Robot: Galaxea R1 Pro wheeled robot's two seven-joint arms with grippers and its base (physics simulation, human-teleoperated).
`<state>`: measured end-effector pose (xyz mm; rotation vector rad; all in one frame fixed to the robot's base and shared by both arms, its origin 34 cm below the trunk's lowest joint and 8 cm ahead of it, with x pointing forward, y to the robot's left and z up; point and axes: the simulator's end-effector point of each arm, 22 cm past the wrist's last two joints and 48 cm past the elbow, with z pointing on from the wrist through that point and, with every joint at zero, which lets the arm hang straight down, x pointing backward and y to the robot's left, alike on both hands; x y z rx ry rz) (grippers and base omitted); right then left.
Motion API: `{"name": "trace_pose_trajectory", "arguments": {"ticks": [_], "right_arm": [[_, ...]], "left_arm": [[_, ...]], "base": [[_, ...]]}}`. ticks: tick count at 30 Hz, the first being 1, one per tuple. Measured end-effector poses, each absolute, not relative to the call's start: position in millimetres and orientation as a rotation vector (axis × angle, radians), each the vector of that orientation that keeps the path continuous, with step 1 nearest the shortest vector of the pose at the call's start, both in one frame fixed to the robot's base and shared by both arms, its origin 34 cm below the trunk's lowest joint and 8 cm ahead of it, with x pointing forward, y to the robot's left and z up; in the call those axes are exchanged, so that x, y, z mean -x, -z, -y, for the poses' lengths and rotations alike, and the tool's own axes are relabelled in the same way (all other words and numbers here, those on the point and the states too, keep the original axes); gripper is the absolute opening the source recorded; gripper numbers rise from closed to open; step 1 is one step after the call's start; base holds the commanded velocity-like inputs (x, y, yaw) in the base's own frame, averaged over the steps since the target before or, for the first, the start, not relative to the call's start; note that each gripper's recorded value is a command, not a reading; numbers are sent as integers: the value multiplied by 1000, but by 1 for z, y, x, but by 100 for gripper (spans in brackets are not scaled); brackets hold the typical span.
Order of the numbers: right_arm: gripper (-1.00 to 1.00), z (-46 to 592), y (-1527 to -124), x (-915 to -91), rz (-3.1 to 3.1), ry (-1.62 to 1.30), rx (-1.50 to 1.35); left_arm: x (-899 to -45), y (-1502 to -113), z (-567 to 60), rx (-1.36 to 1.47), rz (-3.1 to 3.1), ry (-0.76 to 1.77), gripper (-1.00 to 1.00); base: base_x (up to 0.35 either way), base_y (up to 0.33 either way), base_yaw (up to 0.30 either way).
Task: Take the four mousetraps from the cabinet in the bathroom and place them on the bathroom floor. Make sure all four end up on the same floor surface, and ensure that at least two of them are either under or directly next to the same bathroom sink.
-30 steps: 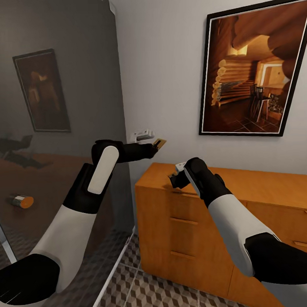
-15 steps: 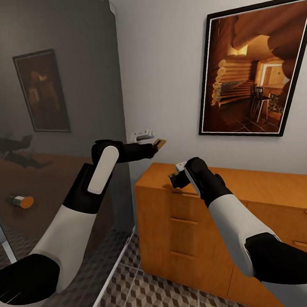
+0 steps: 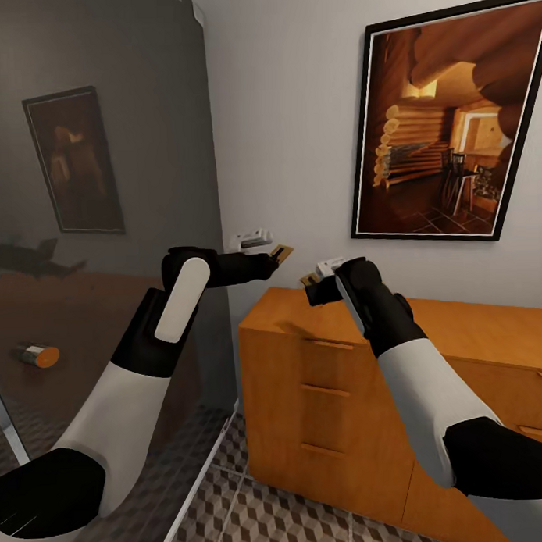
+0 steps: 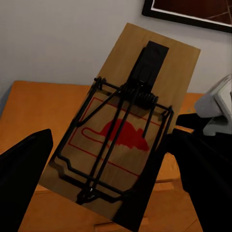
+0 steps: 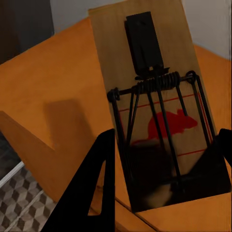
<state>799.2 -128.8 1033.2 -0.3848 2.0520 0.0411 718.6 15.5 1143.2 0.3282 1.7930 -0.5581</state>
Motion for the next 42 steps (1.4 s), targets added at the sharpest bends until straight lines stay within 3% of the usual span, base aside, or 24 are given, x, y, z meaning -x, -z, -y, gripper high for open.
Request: {"name": "trace_pose_trajectory", "arguments": {"ticks": [17, 42], "right_arm": [[-100, 193, -1042, -806, -2041, 45, 311], [-100, 375, -1079, -794, -1989, 261, 76]], "left_arm": [[-718, -1144, -15, -329, -1792, 559, -100], [-719, -1143, -17, -327, -1792, 552, -100]], "base": [[0, 0, 0], [-2, -2, 0]]}}
